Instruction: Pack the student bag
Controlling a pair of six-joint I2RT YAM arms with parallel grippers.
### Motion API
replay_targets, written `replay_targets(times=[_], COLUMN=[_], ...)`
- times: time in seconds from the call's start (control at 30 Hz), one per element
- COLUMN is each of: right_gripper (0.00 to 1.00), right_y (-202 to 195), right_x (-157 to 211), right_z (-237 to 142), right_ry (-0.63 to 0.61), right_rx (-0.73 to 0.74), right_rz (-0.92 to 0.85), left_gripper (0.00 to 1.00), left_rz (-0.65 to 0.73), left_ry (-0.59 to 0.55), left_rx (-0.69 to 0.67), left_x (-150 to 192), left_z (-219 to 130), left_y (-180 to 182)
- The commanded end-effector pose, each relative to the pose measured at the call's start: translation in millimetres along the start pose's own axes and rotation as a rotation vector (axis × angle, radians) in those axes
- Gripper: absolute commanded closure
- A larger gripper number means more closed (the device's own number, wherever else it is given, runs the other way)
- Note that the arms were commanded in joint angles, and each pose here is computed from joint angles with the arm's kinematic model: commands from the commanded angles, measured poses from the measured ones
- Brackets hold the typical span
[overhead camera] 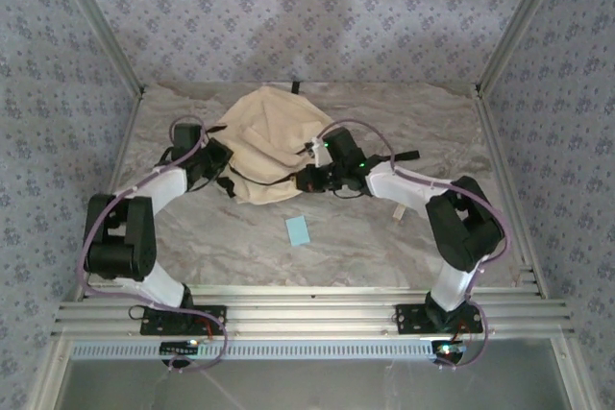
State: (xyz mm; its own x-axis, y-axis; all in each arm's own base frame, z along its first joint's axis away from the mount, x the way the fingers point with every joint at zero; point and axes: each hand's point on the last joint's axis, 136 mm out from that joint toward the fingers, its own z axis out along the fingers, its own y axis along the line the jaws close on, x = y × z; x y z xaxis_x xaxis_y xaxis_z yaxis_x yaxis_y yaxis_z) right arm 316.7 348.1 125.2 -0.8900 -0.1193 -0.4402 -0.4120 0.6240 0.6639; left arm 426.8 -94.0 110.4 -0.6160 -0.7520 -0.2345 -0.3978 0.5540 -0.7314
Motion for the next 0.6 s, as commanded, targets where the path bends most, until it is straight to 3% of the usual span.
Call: replay_targets(times=[0.0,0.1,0.2,0.37,0.57], right_gripper=[1.00,1.00,1.00,1.00,1.00], right_y=[23,25,26,33,58], right_x=[-18,-27,-35,-47,-53], right_z=[12,22,29,29,22], right_ry=[-0.015,-0.012,-0.014,-0.023,-0.018], right_rx=[-0.069,-0.086,-0.096,-0.130,-0.233], right_rz=[-0.008,-0.011,-0.020,-0.042,-0.050], left_gripper=[0.34,0.00,0.00,0.01,0.02], left_rz=[0.102,0.116,0.064,-0.146,-0.241], left_ry=[-0.059,-0.059,-0.066,-0.068,-0.117], left_rx=[0.116,0.060,0.031,0.086,0.126], left_x=[-26,-21,-5,43,71], left_z=[-16,-39,-64,-80,-79], left_y=[-52,-49,-31,-9,-19])
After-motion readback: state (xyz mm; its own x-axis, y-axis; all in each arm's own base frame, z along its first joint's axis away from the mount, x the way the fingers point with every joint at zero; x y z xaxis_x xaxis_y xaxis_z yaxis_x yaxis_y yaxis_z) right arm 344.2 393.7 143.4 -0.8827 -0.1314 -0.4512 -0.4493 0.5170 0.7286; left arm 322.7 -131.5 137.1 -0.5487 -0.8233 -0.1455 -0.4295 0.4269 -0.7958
